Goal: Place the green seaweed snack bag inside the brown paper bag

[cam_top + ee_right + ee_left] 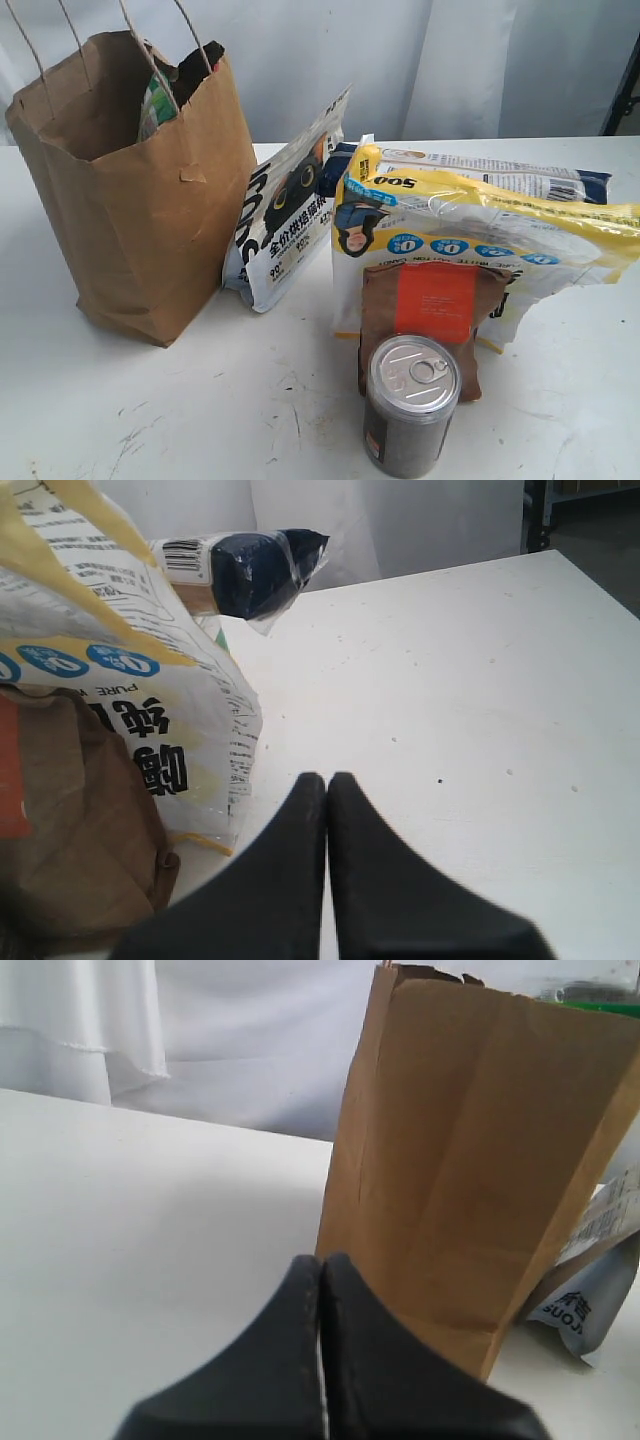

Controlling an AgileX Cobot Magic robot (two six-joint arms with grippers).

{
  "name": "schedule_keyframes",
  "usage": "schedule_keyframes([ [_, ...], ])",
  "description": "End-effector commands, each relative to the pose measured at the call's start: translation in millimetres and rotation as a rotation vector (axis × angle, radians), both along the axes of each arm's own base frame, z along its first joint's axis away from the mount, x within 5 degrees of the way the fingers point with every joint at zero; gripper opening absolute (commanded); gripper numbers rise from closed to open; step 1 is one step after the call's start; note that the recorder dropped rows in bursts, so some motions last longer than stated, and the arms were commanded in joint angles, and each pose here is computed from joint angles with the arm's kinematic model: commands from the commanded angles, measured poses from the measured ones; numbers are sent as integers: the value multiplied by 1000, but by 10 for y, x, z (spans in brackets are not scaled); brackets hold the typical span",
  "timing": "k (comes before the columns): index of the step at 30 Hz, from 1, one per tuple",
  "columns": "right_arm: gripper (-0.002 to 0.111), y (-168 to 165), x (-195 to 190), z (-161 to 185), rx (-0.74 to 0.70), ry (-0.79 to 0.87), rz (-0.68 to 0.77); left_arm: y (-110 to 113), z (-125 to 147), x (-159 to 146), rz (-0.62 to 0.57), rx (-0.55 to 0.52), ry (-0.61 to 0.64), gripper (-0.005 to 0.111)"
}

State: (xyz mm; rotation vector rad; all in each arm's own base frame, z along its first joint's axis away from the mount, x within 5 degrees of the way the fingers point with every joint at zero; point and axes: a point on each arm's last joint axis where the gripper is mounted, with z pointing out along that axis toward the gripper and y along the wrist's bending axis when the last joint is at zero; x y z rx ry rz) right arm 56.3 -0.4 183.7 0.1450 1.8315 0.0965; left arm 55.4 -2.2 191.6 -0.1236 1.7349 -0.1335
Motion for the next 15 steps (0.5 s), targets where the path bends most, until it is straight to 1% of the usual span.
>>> schedule_keyframes([
  [1, 0, -2, 0, -8, 5, -3, -5, 19, -24, -3, 10, 67, 11, 0],
  [15, 0, -2, 0, -8, 5, -3, -5, 19, -24, -3, 9, 72, 11, 0],
])
